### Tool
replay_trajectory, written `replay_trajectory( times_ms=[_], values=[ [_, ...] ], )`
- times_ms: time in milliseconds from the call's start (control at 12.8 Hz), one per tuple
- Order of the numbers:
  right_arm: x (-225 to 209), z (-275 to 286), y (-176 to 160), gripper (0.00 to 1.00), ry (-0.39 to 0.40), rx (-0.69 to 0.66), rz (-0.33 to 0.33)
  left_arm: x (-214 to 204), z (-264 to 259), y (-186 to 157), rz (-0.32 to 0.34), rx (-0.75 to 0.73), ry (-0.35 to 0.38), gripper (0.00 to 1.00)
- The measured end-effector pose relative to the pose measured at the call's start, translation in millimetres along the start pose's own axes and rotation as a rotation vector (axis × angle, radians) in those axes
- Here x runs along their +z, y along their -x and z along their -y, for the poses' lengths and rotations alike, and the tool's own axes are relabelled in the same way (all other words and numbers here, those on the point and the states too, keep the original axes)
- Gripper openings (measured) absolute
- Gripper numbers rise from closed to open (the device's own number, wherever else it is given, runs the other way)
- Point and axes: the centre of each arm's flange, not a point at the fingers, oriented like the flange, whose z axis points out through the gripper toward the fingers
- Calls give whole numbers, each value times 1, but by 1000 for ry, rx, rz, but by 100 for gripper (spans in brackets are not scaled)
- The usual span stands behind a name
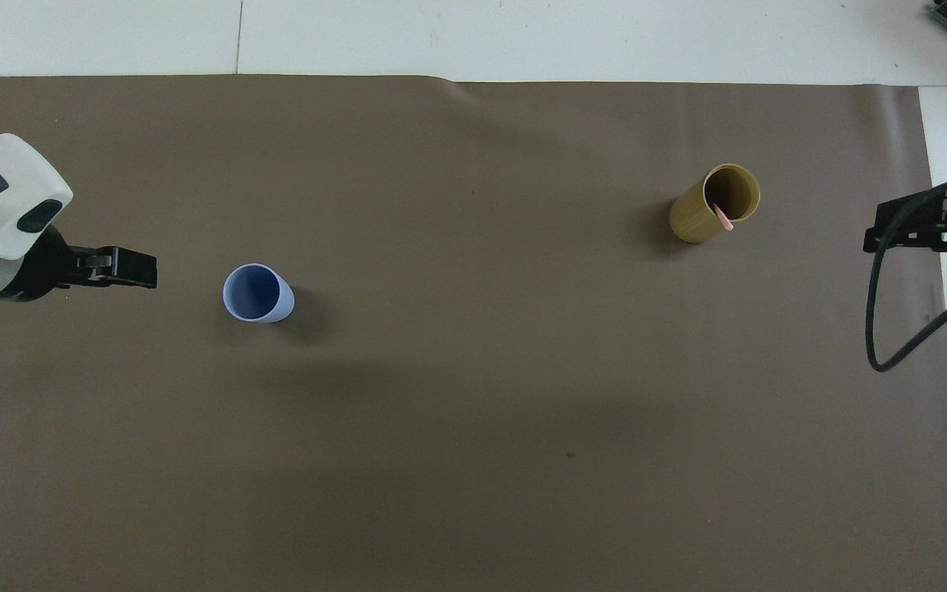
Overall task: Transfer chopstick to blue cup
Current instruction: 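Reach the left gripper to the blue cup while the right gripper reaches the tan cup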
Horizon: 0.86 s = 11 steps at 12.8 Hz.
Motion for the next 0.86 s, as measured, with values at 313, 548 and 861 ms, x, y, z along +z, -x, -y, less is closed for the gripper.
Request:
replay_trajectory(
  times_ms=[313, 548, 861],
  values=[
    [24, 24, 0, 100, -5, -46, -3, 52, -12, -1, -1, -19, 2, 100],
    [37, 39, 4, 100, 6, -76, 9, 102, -30, 3, 26, -39, 2, 100],
    [85, 69, 8, 100, 53, -151, -3, 139, -35, 0, 44, -46, 1, 100]
  ],
)
